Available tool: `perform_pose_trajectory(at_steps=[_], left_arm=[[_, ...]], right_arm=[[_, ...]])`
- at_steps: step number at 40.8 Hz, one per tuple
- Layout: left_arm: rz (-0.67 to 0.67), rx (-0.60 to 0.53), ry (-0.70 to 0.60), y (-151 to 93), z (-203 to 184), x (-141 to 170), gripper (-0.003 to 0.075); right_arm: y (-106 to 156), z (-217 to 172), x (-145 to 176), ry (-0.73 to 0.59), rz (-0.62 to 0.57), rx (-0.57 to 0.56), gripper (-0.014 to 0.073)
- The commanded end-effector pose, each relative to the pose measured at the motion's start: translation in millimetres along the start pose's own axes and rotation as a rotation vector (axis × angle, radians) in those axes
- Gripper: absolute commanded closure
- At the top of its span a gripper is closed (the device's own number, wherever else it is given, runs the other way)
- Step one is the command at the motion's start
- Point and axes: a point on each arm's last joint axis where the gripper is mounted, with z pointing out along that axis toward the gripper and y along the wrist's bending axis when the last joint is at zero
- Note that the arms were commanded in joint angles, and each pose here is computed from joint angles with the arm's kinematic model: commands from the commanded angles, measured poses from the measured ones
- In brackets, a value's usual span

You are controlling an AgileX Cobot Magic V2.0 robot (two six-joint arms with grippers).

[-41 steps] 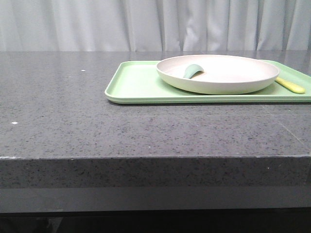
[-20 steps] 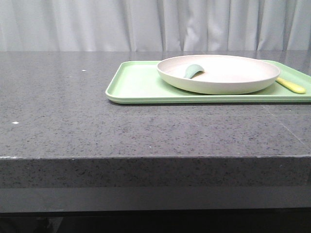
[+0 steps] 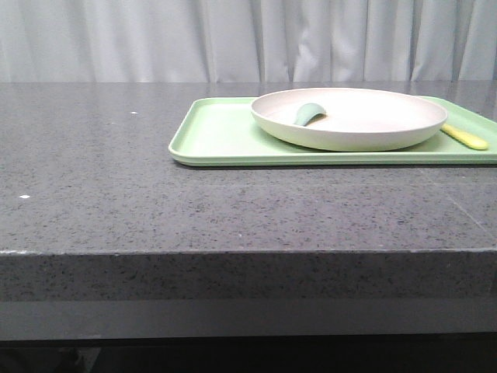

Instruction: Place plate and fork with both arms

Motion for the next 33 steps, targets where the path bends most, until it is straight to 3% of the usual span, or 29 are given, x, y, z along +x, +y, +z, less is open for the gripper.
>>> perform_pose_trajectory(at_steps=[1, 20, 33], left_arm=[[-0.005, 0.005, -0.105, -1, -1, -16, 0.0738], [0.001, 0.003, -0.101, 0, 0, -12, 0.0738], [-0.003, -0.026, -0.088, 4, -14, 57, 0.0738]], right_arm=[[-1, -1, -14, -0.082, -0.011, 0.014, 0.0664], [-1, -1, -14, -0.082, -0.011, 0.014, 0.0664], [-1, -1, -14, -0.082, -0.011, 0.014, 0.0664]])
